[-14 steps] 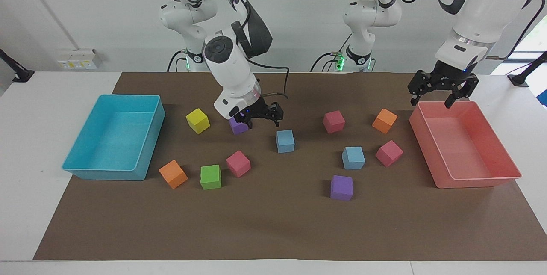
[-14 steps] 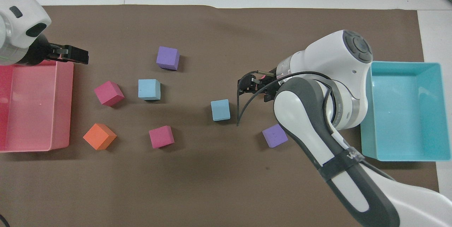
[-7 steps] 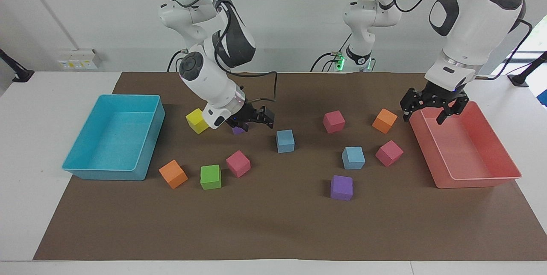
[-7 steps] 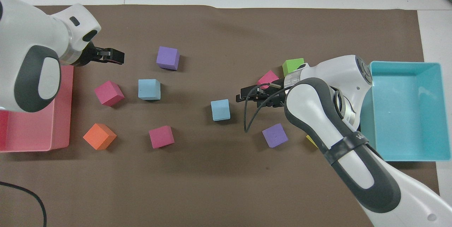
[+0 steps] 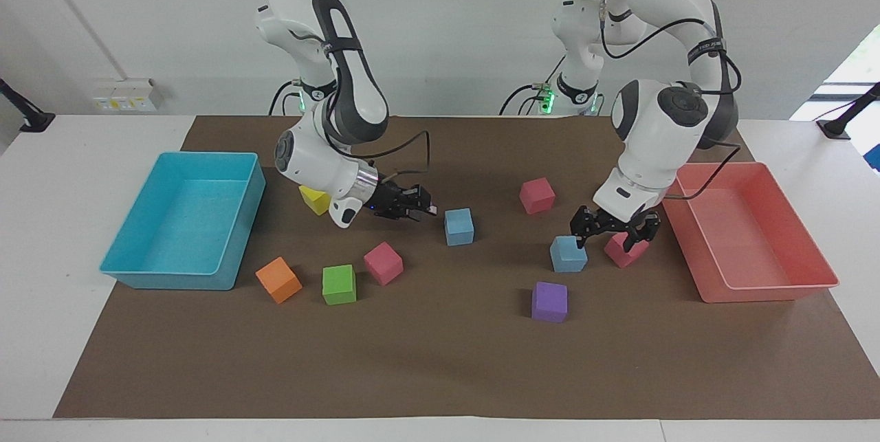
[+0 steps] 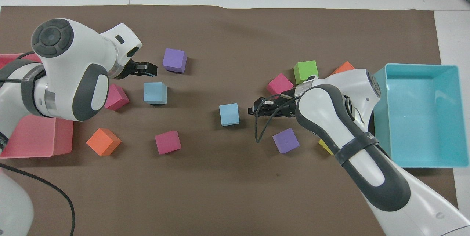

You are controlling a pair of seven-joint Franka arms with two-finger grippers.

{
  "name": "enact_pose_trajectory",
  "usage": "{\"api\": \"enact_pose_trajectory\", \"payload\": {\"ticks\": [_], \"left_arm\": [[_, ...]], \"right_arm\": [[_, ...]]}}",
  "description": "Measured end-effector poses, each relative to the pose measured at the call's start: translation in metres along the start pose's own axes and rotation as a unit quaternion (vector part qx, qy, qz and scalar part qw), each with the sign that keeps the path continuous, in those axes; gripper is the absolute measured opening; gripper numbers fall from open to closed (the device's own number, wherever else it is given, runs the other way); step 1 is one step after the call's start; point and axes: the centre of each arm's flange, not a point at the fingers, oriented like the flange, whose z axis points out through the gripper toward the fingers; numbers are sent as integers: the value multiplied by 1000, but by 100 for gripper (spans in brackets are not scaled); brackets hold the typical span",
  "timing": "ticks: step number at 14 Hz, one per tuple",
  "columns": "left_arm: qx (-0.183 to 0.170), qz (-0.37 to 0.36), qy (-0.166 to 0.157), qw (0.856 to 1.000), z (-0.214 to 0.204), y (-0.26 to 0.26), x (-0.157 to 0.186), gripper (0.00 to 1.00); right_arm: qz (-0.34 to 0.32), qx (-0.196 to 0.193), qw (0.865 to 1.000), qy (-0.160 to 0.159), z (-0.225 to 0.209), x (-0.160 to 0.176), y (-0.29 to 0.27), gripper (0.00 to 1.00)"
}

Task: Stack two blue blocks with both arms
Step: 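Lower the left gripper onto the other light-blue cube and grasp it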

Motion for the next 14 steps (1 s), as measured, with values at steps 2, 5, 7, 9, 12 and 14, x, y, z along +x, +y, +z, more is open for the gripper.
{"api": "enact_pose_trajectory", "payload": {"ticks": [2,5,7,9,12,14], "left_arm": [[0,0,-1,1000,17,0,-2,100],[-1,0,5,1000,35,1,-6,100],[-1,3,2,1000,45,6,-10,100],[-1,6,-1,1000,51,9,-15,100],[-1,9,-7,1000,58,16,-21,100],[-2,9,-6,1000,67,23,-25,100]], "right_arm": [[4,3,1000,-1,3,-2,4,2],[-14,24,1000,5,3,0,18,1],[-20,47,999,11,8,2,35,1],[-21,59,998,13,16,2,46,1],[-14,69,997,13,22,0,48,1],[-10,90,996,18,29,-4,50,1]]}}
